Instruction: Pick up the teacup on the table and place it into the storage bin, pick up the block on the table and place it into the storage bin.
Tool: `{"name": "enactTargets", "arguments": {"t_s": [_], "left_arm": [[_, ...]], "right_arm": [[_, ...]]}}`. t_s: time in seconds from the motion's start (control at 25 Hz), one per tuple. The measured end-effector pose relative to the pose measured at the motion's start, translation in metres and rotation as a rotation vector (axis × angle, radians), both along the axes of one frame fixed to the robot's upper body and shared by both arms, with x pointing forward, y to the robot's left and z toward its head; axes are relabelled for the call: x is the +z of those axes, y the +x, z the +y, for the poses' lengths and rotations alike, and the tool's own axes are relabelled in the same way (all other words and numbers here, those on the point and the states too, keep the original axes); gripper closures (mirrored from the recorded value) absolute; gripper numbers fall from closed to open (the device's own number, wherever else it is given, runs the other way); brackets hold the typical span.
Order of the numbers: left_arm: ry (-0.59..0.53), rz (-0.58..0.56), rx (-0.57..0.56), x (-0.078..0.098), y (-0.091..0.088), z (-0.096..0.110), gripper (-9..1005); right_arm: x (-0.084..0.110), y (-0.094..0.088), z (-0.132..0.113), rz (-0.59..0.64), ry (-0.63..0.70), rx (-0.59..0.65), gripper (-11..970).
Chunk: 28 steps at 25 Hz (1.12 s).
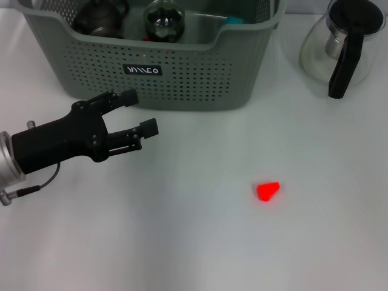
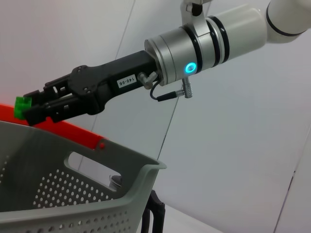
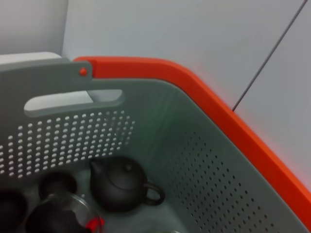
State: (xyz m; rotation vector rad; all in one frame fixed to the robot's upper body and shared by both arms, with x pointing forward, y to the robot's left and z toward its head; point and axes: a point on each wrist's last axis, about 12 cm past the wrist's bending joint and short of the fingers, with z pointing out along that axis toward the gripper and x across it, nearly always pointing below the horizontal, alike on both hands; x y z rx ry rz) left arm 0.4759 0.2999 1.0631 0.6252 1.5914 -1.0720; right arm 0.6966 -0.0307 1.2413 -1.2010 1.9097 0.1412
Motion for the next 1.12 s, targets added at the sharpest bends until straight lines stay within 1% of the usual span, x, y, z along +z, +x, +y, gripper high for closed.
{"name": "enactTargets", "arguments": {"t_s": [0.12, 0.2, 0.28, 0.4, 0.44, 0.52, 0.56, 0.6, 0.64, 0.76, 0.88, 0.96, 1.0, 1.08, 1.12], "left_arm": [[-0.003, 0.0, -0.001, 0.0, -0.001, 0.0, 111], [-0.005, 0.0, -0.002, 0.0, -0.001, 0.0, 111], [-0.005, 0.001, -0.001, 0.0, -0.002, 0.0, 111], [-0.005, 0.001, 0.001, 0.0, -0.002, 0.001, 111], [-0.005, 0.001, 0.001, 0.0, -0.002, 0.001, 111], [-0.006, 0.002, 0.0, 0.0, -0.002, 0.0, 111], [-0.006, 0.002, 0.001, 0.0, -0.002, 0.0, 110], [-0.006, 0.002, 0.001, -0.001, -0.002, 0.0, 110], [-0.006, 0.002, 0.002, -0.001, -0.002, 0.0, 110], [-0.003, 0.003, 0.003, -0.001, -0.002, 0.001, 110], [-0.001, 0.0, 0.002, 0.0, 0.0, 0.001, 110], [0.0, -0.004, 0.003, 0.001, 0.002, 0.001, 110], [0.0, -0.005, 0.005, 0.002, 0.003, 0.001, 111], [-0.002, -0.005, 0.007, 0.003, 0.004, 0.002, 111], [-0.002, -0.004, 0.008, 0.003, 0.004, 0.002, 111]], "right_arm": [[0.004, -0.002, -0.001, 0.0, 0.015, 0.005, 522], [0.01, -0.004, -0.004, -0.001, 0.067, 0.01, 521], [0.019, -0.009, -0.01, -0.001, 0.149, 0.027, 421], [0.034, -0.02, -0.028, -0.009, 0.299, 0.072, 271], [0.042, -0.026, -0.039, -0.03, 0.37, 0.09, 204], [0.049, -0.041, -0.059, -0.053, 0.508, 0.15, 71], [0.048, -0.052, -0.072, -0.055, 0.584, 0.201, 71], [0.048, -0.059, -0.081, -0.055, 0.632, 0.239, 72], [0.042, -0.07, -0.096, -0.054, 0.68, 0.296, 72], [0.03, -0.098, -0.131, -0.025, 0.759, 0.448, 73], [0.018, -0.124, -0.169, 0.04, 0.751, 0.554, 73], [0.012, -0.139, -0.189, 0.102, 0.704, 0.605, 74], [0.01, -0.147, -0.198, 0.152, 0.667, 0.63, 74], [0.006, -0.158, -0.213, 0.26, 0.596, 0.632, 75], [0.003, -0.162, -0.22, 0.309, 0.549, 0.598, 75]]}}
